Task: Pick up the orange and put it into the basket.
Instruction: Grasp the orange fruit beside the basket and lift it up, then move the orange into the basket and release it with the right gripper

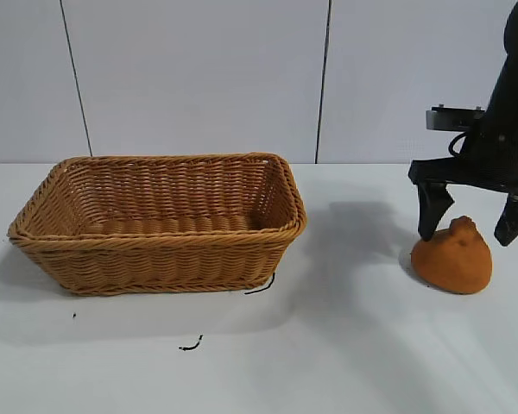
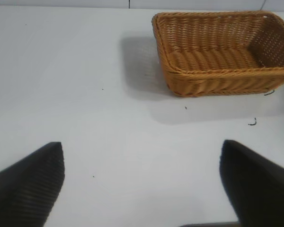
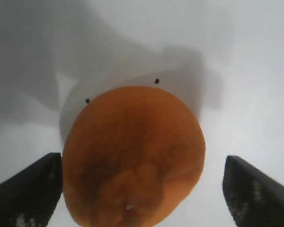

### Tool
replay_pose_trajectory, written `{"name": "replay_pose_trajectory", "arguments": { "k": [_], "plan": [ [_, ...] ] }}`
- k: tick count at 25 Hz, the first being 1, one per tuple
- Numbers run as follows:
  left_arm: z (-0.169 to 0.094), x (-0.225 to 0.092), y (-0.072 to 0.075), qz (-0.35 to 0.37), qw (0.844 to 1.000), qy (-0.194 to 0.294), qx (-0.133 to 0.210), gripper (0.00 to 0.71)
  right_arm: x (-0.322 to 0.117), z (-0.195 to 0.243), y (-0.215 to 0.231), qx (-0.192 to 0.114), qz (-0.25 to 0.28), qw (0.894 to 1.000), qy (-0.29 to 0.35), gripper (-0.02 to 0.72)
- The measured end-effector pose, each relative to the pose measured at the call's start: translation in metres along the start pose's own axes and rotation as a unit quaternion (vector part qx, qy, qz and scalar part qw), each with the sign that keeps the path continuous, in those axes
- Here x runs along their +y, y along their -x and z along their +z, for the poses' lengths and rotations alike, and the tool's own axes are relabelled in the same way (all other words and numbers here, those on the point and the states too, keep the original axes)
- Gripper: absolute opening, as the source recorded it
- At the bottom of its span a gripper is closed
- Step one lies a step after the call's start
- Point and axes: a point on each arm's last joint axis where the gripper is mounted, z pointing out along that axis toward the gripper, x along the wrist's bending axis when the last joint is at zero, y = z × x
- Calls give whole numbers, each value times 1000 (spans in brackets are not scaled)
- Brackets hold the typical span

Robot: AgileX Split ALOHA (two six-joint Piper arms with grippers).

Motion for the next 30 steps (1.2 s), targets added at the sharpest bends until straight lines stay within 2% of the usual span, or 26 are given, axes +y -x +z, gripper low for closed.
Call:
{"name": "replay_pose_trajectory", "arguments": {
  "k": [2,3,4,7,8,12,20,25,30],
  "plan": [
    [0,0,0,0,1000,0,0,639,-1,0,0,0,0,1000,-3,557],
    [0,0,0,0,1000,0,0,639,-1,0,0,0,0,1000,-4,491],
    [0,0,0,0,1000,0,0,639,-1,0,0,0,0,1000,-8,421],
    [0,0,0,0,1000,0,0,639,-2,-4,0,0,-1,1000,-9,123],
    [0,0,0,0,1000,0,0,639,-2,-8,-1,1,-2,1000,-6,66],
    [0,0,0,0,1000,0,0,639,7,-43,-5,5,-14,1000,26,61],
    [0,0,0,0,1000,0,0,639,26,-147,-16,20,-29,992,123,61],
    [0,0,0,0,1000,0,0,639,29,-169,-29,34,-41,989,138,61],
    [0,0,0,0,1000,0,0,639,22,-171,-79,48,-98,983,146,61]
  ]
}}
